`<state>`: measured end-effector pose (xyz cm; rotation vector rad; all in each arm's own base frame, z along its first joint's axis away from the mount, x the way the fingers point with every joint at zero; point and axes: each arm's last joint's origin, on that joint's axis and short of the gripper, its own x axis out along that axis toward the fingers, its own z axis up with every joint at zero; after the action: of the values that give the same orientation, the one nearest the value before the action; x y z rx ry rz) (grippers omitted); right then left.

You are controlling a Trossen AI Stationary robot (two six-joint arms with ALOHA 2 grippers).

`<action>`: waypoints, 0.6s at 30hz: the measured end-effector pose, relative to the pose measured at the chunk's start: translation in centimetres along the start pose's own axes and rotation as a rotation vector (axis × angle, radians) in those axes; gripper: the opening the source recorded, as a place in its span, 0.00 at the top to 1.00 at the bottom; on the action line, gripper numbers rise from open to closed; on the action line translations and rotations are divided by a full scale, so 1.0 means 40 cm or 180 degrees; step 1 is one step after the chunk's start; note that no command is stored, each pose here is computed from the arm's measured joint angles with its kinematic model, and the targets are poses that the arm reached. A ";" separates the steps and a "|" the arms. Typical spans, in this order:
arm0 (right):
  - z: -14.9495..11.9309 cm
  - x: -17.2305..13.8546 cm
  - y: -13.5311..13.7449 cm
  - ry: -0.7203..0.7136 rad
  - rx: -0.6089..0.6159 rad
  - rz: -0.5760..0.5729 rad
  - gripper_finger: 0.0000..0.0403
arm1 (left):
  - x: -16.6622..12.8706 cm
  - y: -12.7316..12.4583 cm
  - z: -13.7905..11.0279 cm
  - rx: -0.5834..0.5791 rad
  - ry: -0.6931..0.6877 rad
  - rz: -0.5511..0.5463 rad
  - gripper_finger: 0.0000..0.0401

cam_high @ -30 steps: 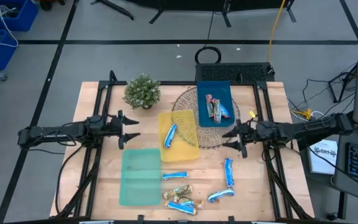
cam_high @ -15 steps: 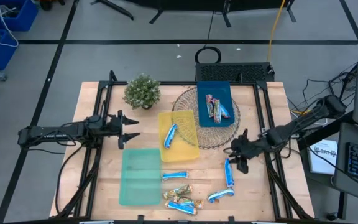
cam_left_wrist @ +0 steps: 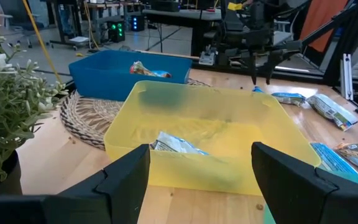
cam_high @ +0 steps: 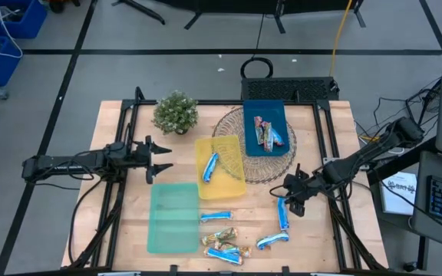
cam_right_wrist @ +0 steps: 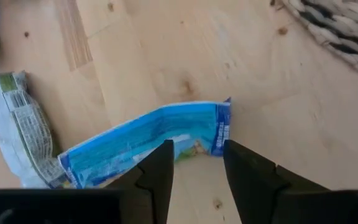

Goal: Pick and place Granola Bars by type
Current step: Put the blue granola bar into the yellow bin

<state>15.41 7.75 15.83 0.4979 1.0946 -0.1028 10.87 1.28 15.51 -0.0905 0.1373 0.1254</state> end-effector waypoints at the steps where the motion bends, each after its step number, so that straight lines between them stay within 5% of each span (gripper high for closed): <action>1: -0.002 0.003 -0.003 -0.0020 0.0007 -0.0020 0.67 | 0.000 0.000 0.000 -0.0001 0.0000 0.0000 0.31; 18: -0.039 0.059 -0.041 -0.0263 0.0241 0.0303 0.68 | 0.000 0.000 0.000 0.0000 -0.0001 -0.0004 0.31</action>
<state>14.69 7.34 12.67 0.6078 0.9874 -0.0806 10.87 1.28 15.52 -0.0905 0.1370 0.1242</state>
